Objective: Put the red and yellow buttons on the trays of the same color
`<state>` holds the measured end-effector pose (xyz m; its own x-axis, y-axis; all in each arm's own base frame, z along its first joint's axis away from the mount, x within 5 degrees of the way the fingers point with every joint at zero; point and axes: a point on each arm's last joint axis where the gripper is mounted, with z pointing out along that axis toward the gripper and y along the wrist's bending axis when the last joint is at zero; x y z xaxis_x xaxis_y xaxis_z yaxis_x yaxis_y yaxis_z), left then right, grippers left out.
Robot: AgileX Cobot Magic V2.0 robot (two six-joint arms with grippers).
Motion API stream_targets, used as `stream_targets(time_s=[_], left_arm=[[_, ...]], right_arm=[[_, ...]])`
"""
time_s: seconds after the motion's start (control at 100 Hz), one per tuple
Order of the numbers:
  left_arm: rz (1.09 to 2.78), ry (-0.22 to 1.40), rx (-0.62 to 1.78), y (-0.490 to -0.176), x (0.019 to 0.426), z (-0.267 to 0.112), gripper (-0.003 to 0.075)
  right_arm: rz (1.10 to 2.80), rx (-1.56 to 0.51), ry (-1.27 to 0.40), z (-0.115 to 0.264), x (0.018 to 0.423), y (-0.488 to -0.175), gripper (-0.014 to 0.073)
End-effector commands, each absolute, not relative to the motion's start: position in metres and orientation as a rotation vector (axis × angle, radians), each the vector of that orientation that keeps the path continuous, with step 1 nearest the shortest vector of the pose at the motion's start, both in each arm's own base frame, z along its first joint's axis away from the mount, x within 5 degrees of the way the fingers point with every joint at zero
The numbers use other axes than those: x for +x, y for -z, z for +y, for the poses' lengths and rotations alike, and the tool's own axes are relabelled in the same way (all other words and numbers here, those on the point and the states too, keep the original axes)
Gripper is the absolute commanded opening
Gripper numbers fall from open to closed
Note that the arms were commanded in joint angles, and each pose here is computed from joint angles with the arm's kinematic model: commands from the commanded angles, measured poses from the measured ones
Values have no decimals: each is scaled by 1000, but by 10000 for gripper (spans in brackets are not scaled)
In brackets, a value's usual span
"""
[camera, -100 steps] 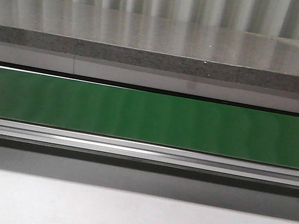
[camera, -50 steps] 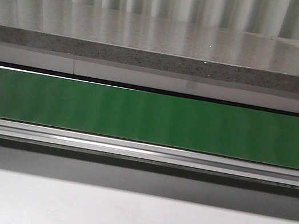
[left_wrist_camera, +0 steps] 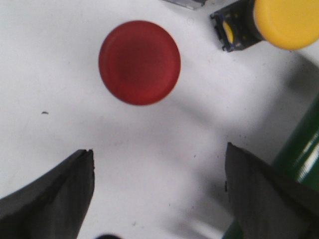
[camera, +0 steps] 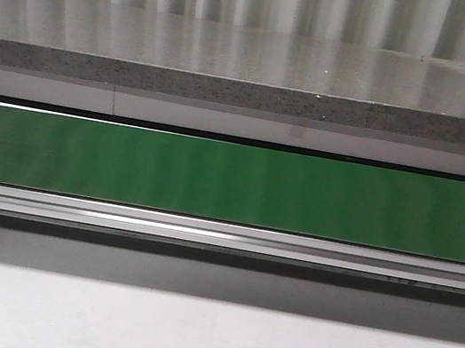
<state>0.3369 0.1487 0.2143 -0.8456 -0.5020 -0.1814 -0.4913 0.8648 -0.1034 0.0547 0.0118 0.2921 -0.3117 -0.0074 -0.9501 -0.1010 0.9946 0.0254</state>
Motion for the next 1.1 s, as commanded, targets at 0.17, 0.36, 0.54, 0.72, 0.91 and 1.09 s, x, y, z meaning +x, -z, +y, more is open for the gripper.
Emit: stream_targets(time_s=[0.17,0.36,0.54,0.72,0.91,1.09], left_arm=[[2656,36,-752,-218,358,160,514],[2582,12,-736,-221,370,166,512],[2553,4,-728,-225,373,168,494],[2564,8,-730,-224,373,167,344],[2566,8,-731,-224,372,167,231],[2564,10,-726,-235,368,165,202]], right_arm=[[1814,-73,-76,11,56,-304,-66],[1814,-73,-76,11,56,-304,-66],[1814,-73,-76,11,56,-304,-66],[1814,-73,-76,11,56,-304,-66],[1814,-73,-76,11,56,-304,-66],[1814,-73,-76,11,56,-304,-66]])
